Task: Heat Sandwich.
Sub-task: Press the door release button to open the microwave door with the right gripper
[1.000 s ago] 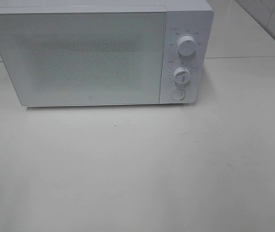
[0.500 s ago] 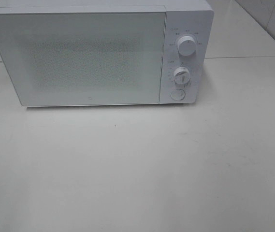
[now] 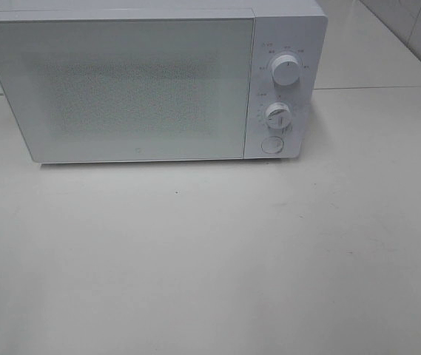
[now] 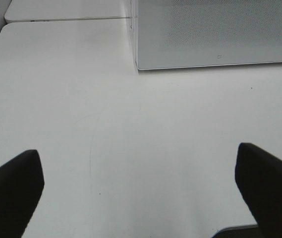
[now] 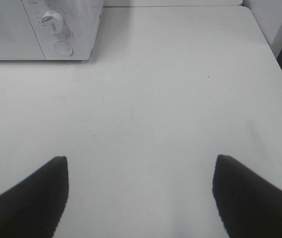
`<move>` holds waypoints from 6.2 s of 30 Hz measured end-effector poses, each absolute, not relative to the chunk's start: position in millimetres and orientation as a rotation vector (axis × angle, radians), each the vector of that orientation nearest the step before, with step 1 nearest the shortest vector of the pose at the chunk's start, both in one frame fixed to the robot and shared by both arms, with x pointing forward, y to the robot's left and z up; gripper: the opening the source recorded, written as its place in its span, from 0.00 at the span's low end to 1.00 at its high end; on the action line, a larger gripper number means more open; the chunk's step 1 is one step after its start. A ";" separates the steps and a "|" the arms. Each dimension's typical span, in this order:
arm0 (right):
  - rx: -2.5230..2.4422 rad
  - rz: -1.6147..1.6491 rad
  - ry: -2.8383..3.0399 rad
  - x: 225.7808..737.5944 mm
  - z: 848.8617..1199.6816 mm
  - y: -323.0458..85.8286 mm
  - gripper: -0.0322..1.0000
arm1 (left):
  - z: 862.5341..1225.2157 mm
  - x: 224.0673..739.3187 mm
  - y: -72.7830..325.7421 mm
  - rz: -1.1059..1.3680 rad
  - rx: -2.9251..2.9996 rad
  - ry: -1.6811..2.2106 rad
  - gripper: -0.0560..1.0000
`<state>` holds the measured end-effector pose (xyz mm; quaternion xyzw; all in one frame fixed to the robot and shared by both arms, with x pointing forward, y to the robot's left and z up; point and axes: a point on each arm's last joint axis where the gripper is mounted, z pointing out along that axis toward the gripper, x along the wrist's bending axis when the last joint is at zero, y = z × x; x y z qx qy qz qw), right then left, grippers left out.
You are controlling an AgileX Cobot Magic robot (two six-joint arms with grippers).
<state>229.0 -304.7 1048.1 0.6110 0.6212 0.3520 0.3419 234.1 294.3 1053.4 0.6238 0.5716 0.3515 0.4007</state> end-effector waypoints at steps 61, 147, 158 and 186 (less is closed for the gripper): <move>1.492 1.053 1.571 454.1 1039.0 -279.0 0.78 | 1053.4 234.1 294.3 0.889 1.577 1.446 0.99; 1.957 1.443 1.103 459.2 905.8 -147.3 0.77 | 1053.4 234.1 294.3 0.889 1.577 1.446 0.99; 2.409 1.721 0.521 459.2 905.8 -147.3 0.75 | 1053.4 234.1 294.3 0.889 1.577 1.446 0.99; 2.743 1.752 0.150 455.9 898.5 -141.6 0.04 | 1053.4 234.1 294.3 0.889 1.577 1.446 0.99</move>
